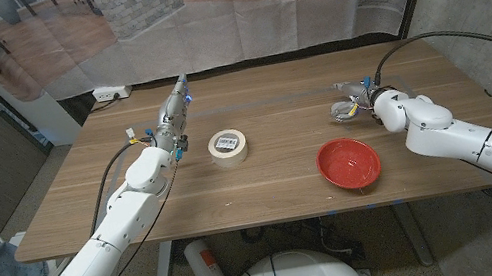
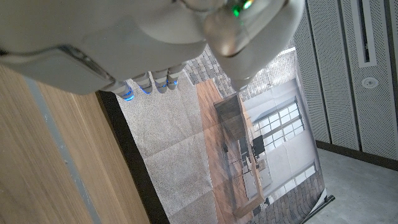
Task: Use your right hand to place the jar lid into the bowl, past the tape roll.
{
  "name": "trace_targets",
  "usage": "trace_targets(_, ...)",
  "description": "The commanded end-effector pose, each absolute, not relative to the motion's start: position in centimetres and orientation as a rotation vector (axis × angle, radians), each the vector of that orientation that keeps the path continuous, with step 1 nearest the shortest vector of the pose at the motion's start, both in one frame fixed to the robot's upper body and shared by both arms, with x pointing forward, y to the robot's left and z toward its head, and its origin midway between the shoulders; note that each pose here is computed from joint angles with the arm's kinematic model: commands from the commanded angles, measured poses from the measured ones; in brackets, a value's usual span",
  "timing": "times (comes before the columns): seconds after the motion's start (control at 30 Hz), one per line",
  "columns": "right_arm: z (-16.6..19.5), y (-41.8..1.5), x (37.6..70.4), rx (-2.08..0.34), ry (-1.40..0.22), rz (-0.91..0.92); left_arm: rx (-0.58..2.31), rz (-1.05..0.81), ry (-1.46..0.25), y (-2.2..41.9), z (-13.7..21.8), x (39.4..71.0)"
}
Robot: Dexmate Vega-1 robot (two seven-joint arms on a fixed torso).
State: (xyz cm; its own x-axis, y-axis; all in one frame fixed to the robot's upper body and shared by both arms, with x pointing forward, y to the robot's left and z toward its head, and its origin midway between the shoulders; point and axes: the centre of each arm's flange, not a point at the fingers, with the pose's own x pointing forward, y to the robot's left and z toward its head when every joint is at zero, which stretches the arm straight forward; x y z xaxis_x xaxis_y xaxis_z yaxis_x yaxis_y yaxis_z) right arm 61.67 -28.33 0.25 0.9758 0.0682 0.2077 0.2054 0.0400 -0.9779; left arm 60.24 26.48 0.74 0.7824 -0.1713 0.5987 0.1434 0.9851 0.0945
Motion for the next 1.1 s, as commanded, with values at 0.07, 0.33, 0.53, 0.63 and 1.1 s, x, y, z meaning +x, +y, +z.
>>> trace_targets(0.07, 0.2, -28.5, 61.9, -1.544, -0.203, -0.097, 0.045, -0.168, -0.65, 26.5, 0.6, 60.0)
trace_targets(0.33, 0.3, -28.6, 62.1, -1.556, -0.195, -0.09, 0.046, -0.171, -0.649, 26.3, 0.5, 60.0)
trace_targets(0.53, 0.3, -28.7, 62.2, -1.565, -0.187, -0.09, 0.044, -0.17, -0.646, 26.3, 0.3, 60.0)
trace_targets(0.63, 0.3, -28.7, 62.4, -1.572, -0.181, -0.09, 0.043, -0.17, -0.645, 26.3, 0.2, 60.0)
trace_targets(1.1, 0.6, -28.8, 63.2, -1.592, -0.142, -0.089, 0.043, -0.169, -0.646, 26.2, 0.3, 59.9)
